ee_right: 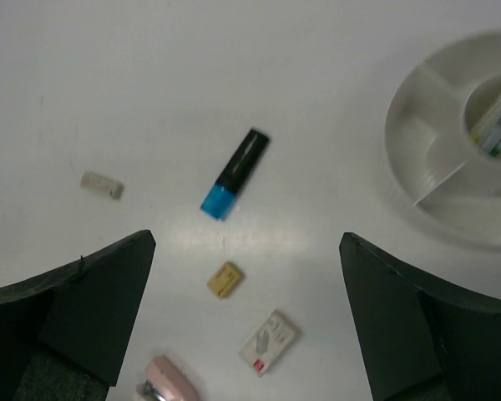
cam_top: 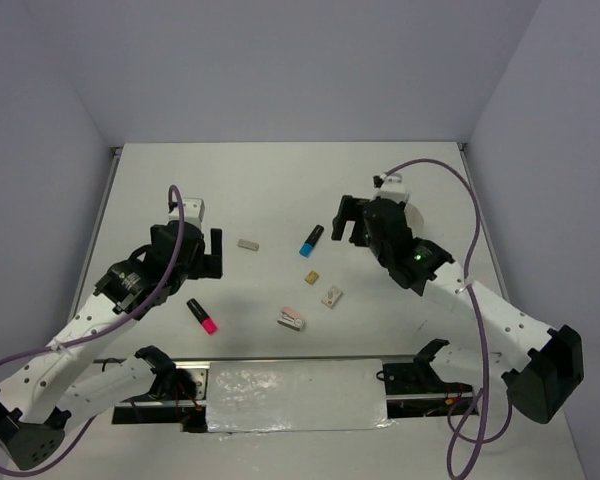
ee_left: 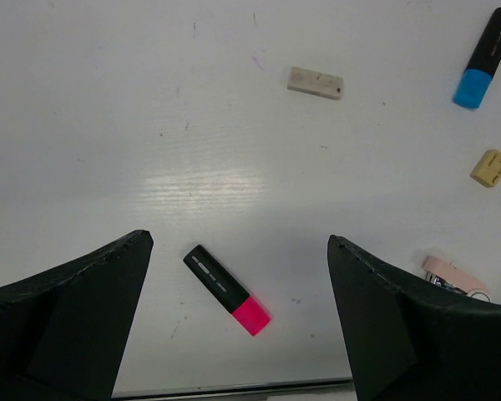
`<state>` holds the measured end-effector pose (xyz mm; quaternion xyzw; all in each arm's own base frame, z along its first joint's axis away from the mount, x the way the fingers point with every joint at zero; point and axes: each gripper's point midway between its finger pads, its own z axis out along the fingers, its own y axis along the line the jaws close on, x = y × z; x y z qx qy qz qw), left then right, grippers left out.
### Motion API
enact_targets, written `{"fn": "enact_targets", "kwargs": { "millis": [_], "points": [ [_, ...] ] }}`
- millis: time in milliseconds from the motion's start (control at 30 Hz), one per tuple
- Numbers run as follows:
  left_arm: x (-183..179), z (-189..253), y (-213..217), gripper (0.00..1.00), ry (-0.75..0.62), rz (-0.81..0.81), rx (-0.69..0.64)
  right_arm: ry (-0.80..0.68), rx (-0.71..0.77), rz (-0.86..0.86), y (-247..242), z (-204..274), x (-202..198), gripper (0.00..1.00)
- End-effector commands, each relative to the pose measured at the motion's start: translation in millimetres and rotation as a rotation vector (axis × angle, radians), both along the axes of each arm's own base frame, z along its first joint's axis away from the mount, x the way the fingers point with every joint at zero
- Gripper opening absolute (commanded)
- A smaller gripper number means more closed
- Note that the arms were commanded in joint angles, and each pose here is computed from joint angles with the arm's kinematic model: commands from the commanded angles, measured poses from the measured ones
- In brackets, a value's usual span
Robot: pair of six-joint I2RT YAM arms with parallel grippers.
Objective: Sort the stationery into containers
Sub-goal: Pick up the stationery from the center of the board.
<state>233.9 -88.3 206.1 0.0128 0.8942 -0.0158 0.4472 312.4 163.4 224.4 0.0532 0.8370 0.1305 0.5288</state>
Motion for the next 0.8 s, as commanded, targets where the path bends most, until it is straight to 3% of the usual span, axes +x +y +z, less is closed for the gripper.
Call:
{"fn": "enact_targets", "kwargs": {
  "millis": [0, 267, 400, 467, 500, 767],
  "points": [
    [5.3, 3.2, -1.2, 0.99, -0.008, 0.007, -0.016, 0.135, 0.029, -0.158, -1.2, -54.5, -22.5, 1.0],
    [3.6, 2.5, -5.0, 0.99, -0.008, -0.017, -0.03, 0.292, 0.053, -0.252, 43.5, -124.2, -57.6, 0.96],
    [2.9, 2.0, -6.0, 0.99, -0.005, -0.023, -0.034, 0.386, 0.044, -0.241, 57.8, -154.2, -63.9, 0.85],
    [2.0, 4.2, -6.6, 0.99, -0.014, -0.028, -0.039, 0.416, 0.046, -0.263, 58.3, -161.8, -66.0, 0.71],
    [1.7, 4.9, -6.7, 0.99, -0.016, -0.03, -0.042, 0.431, 0.032, -0.27, 58.2, -168.4, -68.1, 0.7],
    [0.8, 5.7, -8.3, 0.99, -0.019, -0.041, -0.051, 0.477, 0.035, -0.325, 47.6, -182.1, -84.0, 0.69]
  ]
}}
